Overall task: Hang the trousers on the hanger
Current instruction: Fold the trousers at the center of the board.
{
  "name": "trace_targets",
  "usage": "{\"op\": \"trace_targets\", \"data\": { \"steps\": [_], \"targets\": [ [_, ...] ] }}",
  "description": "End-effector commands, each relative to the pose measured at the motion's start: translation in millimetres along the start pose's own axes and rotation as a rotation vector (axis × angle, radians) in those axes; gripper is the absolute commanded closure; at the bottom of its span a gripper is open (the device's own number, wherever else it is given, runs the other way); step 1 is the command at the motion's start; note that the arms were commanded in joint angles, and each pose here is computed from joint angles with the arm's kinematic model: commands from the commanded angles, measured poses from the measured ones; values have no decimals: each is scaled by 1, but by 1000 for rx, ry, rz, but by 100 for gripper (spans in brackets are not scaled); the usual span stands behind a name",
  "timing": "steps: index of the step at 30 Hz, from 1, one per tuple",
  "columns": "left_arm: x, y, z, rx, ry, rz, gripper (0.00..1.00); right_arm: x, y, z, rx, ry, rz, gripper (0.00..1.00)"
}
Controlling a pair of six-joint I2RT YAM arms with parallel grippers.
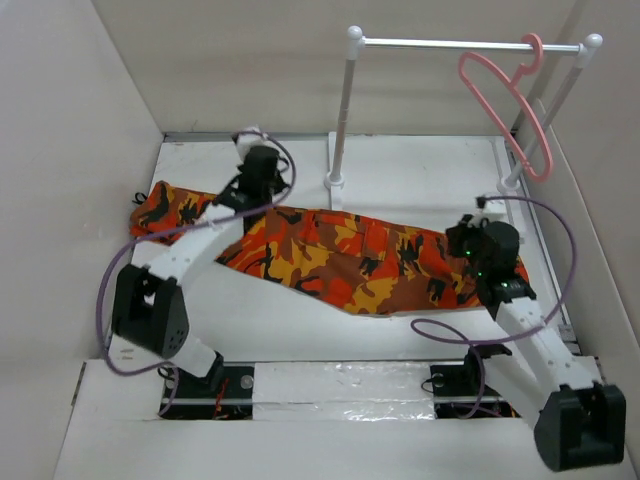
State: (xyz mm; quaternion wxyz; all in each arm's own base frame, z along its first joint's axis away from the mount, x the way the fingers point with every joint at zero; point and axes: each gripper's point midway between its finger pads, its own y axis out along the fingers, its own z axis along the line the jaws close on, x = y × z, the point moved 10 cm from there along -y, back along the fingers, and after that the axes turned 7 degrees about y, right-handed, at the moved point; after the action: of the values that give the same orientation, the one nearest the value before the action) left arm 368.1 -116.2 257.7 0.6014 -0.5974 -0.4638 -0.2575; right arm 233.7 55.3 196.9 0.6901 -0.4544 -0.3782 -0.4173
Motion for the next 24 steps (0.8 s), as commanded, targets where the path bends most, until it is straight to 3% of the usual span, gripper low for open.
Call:
{"op": "trace_targets", "data": {
  "steps": [1, 3, 4, 5, 7, 8, 11, 14, 24],
  "targets": [
    [-41, -56, -32, -281, -106, 14, 100, -2, -25, -30, -153, 168, -92, 100],
    [-51, -79, -44, -412, -164, -39, 100, -3, -39, -60, -337, 222, -150, 100],
    [-80, -91, -54, -459, -130, 1, 100, -12, -48, -69, -416, 253, -138, 100],
    [-88, -98, -60, -478, -119, 11, 100, -14, -54, -77, -484, 270, -141, 82],
    [-110, -109, -70, -441, -64, 23, 100, -20, -67, -99, -643, 303, -141, 58],
    [-129, -130, -84, -491, -6, 42, 100, -20, -72, -106, -692, 316, -139, 35],
    [-163, -160, -99, -527, 103, 45, 100, -25, -91, -131, -840, 370, -157, 18],
    [-180, -171, -101, -542, 133, 44, 100, -37, -107, -155, -965, 466, -172, 18],
    [-205, -155, -64, -598, 63, 66, 100, -71, -91, -177, -727, 777, -72, 25]
  ]
}}
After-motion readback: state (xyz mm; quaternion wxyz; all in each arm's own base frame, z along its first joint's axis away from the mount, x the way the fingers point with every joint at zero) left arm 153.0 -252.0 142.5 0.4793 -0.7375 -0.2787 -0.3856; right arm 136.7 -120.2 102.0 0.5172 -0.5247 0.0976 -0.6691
